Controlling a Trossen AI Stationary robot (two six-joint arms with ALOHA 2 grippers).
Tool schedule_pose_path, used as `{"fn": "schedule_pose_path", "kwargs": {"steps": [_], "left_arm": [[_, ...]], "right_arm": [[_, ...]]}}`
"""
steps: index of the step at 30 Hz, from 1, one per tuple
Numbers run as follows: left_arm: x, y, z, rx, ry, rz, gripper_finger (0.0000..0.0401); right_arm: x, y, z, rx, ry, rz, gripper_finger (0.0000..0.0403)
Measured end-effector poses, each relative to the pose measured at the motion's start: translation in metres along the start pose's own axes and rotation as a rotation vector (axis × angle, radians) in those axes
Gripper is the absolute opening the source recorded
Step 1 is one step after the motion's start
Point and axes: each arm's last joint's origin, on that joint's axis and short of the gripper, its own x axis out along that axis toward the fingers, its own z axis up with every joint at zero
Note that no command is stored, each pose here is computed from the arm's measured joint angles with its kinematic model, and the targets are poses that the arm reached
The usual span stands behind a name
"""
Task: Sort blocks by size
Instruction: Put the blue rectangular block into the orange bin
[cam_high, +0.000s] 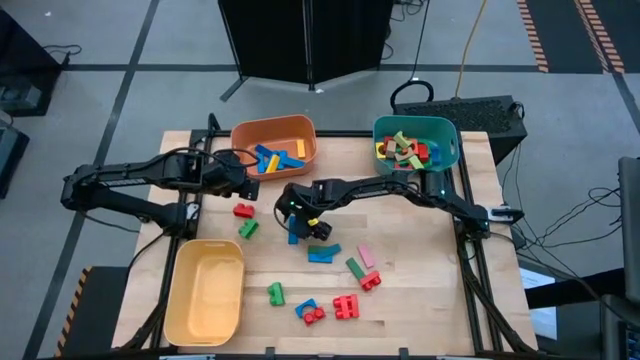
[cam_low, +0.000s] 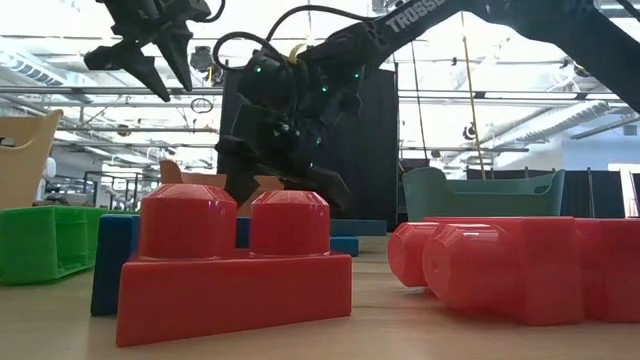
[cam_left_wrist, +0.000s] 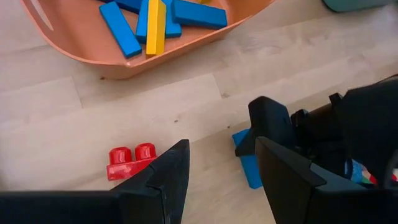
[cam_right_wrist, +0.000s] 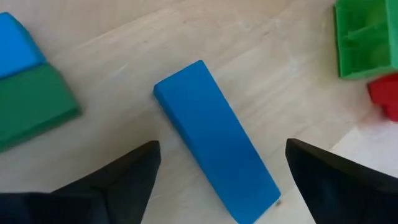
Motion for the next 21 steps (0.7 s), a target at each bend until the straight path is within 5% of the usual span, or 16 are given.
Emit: {"fn": "schedule_pose_path", "kwargs": {"steps": [9, 21], "left_arm": [[0.000, 0.000, 0.000, -0.025, 0.004, -0.002, 0.0180], [0.000, 0.000, 0.000, -0.024, -0.003, 0.001, 0.0180]], "right_arm": [[-0.002, 0.004, -0.016, 0.093, 0.049, 0.088, 0.0268], [-0.009, 0.007, -0.037, 0.361, 0.125, 0.181, 0.0182]]}}
